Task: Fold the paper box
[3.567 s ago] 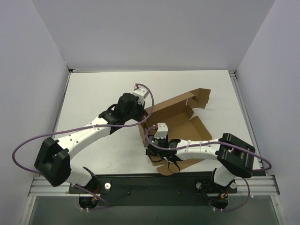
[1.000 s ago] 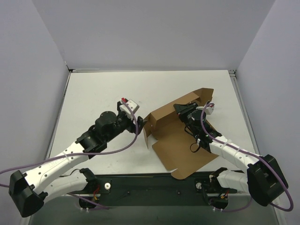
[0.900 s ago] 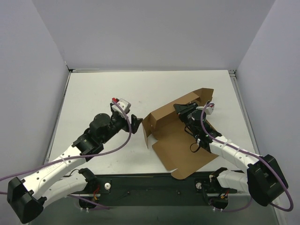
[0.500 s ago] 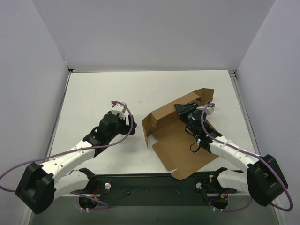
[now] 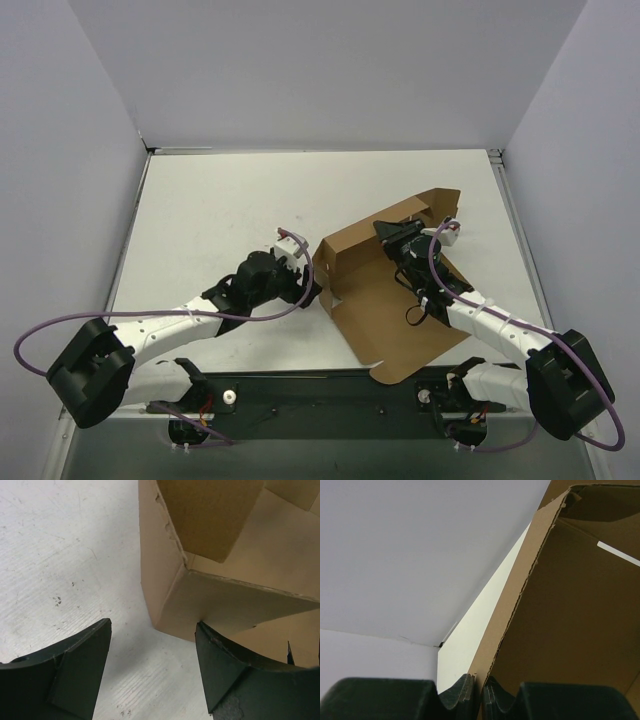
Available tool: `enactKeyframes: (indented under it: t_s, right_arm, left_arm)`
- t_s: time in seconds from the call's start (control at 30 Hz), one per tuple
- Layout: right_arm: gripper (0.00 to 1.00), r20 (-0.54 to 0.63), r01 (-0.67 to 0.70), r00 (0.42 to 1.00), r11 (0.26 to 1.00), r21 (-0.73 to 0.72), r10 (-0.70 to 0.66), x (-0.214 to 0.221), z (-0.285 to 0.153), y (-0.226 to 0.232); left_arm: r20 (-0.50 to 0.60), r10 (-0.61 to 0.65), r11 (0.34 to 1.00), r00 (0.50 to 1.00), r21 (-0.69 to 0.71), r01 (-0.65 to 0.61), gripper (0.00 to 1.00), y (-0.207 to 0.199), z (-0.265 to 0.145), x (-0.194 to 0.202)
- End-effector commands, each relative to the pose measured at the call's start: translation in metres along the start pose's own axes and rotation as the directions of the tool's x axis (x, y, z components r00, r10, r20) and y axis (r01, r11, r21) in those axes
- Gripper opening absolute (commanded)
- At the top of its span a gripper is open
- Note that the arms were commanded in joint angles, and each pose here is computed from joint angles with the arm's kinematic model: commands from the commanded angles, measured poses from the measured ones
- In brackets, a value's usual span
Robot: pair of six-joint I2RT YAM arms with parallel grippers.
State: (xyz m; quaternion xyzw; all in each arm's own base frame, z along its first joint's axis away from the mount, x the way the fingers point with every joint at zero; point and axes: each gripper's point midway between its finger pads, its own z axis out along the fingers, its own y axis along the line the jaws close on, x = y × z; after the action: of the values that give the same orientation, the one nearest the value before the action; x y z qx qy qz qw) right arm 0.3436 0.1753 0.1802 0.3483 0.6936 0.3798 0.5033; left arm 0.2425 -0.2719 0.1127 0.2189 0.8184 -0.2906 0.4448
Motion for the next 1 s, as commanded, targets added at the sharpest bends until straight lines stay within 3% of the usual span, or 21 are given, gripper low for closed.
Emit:
enactKeyframes:
  t_s: [0.0,0.27,0.97]
  right_arm:
    - [0.11,-0.013,0.093,0.996,0.989,0.115,-0.092,0.007,-0.002,-0.040]
    - [0.11,-0.020,0.097,0.995,0.989,0.112,-0.096,0.011,-0.002,-0.039]
    - [0.10,-0.020,0.119,0.993,0.986,0.117,-0.117,0.014,-0.004,-0.040]
  left_arm:
    - [0.150,-0.003,0.996,0.989,0.091,-0.011,0.77,-0.022,-0.001,-0.042]
    - [0.194,0.006,0.996,0.981,0.087,-0.023,0.70,-0.023,0.009,-0.055]
    - [0.297,0.017,0.994,0.955,0.098,-0.048,0.63,-0.019,0.021,-0.100]
